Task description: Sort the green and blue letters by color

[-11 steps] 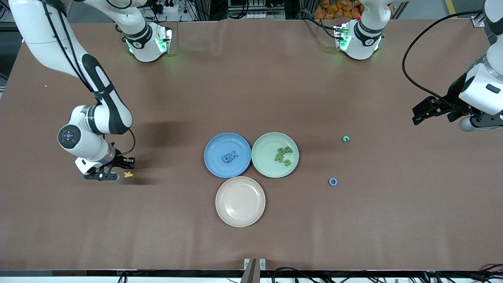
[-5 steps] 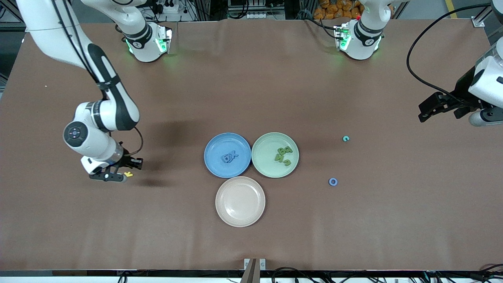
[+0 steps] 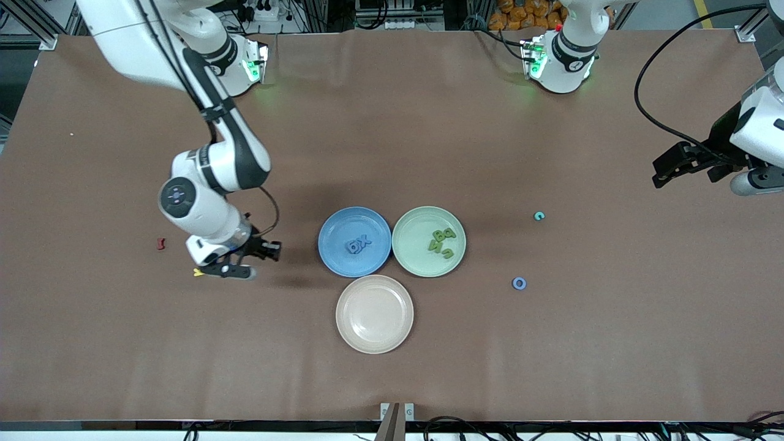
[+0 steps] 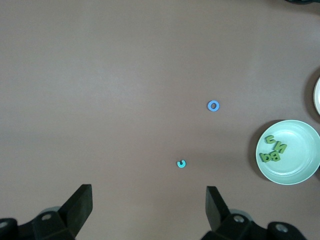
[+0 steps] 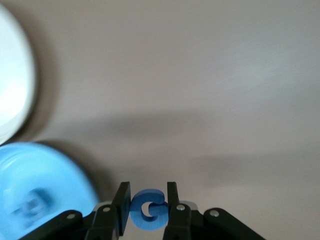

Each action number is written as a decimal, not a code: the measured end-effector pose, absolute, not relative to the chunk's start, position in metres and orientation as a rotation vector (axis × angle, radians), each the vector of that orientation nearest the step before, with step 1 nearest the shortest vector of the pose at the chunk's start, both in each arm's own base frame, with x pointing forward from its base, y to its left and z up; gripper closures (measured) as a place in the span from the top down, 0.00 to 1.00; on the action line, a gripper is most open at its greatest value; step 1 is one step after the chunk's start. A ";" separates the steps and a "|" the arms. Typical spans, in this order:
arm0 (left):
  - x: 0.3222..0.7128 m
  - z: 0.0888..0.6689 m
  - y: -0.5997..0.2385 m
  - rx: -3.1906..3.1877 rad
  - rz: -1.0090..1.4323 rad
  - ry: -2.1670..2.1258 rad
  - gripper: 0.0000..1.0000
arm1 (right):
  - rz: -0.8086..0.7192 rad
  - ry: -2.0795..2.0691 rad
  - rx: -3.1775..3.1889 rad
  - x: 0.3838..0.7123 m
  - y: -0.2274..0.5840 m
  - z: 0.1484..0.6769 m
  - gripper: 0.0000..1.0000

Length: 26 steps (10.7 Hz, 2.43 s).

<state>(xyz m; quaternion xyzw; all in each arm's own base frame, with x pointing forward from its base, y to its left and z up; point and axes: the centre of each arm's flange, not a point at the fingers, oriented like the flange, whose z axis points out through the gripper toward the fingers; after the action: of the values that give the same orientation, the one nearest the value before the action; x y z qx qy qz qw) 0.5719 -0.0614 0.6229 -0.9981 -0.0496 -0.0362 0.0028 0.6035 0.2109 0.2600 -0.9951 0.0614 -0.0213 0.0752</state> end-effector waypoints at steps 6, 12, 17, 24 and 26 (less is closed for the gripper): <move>0.571 0.623 -0.063 -3.130 -0.110 -0.150 1.00 | -0.114 0.116 -2.946 0.557 0.335 0.237 0.38; 0.571 0.622 -0.065 -3.130 -0.108 -0.145 1.00 | -0.138 0.218 -2.942 0.597 0.288 0.257 1.00; 0.571 0.621 -0.065 -3.131 -0.103 -0.144 1.00 | -0.118 0.206 -3.071 0.648 0.094 0.293 1.00; 0.572 0.619 -0.066 -3.131 -0.100 -0.143 1.00 | 0.028 0.222 -3.165 0.610 0.017 0.473 1.00; 0.572 0.619 -0.066 -3.131 -0.100 -0.143 1.00 | 0.031 0.222 -3.168 0.601 0.013 0.538 1.00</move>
<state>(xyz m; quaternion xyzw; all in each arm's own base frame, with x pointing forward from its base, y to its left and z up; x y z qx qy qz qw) 0.5719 -0.0656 0.6194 -0.9984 -0.0457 -0.0318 0.0029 0.6005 0.0132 0.5379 -0.9974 0.0698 0.0097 -0.0174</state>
